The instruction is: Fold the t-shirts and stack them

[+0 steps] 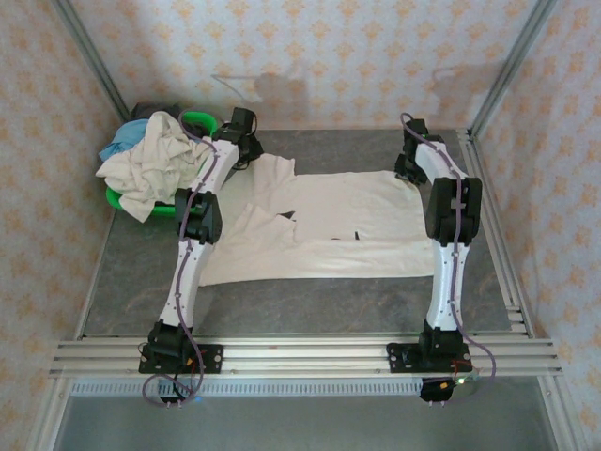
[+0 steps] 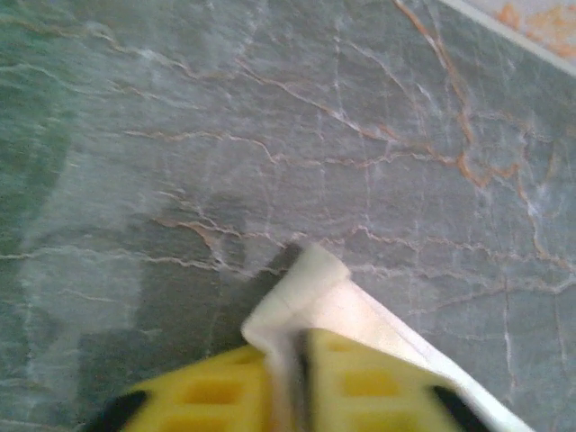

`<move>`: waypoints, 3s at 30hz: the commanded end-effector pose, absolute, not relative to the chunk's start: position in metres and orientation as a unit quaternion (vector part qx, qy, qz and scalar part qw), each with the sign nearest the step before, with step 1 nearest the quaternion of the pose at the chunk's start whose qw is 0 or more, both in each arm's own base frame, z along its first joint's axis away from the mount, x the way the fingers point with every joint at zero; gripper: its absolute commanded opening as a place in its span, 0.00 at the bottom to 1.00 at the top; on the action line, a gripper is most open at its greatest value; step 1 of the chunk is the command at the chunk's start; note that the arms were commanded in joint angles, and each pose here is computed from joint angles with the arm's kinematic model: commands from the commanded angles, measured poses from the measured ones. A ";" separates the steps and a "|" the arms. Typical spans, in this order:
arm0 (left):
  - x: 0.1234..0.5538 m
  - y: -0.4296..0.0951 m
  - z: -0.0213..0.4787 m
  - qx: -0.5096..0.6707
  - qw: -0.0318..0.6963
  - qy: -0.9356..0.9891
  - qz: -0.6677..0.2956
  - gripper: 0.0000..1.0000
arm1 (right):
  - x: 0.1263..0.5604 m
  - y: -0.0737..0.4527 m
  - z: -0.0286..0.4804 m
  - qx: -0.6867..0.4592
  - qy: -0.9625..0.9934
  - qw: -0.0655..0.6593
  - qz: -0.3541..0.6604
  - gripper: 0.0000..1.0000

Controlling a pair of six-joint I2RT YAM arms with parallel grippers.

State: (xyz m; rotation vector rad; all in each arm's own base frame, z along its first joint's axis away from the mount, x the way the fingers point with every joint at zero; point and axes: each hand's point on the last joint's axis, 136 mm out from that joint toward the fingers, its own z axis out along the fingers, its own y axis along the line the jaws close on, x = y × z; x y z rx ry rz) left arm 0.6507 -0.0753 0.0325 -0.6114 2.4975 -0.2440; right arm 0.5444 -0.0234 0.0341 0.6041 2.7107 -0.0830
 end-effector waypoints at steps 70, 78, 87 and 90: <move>0.453 -0.065 0.172 -0.154 0.305 0.936 -0.086 0.00 | 0.443 -0.037 0.113 0.306 0.918 0.249 -0.030 0.00; 0.434 -0.060 0.187 -0.148 0.327 0.929 -0.086 0.00 | 0.429 -0.040 0.127 0.284 0.926 0.247 -0.028 0.00; 0.335 -0.028 0.108 -0.210 0.293 0.932 -0.039 0.00 | 0.390 -0.063 0.077 0.342 0.919 0.196 -0.002 0.00; 0.322 -0.026 0.093 -0.218 0.281 0.934 -0.031 0.00 | 0.390 -0.057 0.071 0.341 0.920 0.191 0.019 0.00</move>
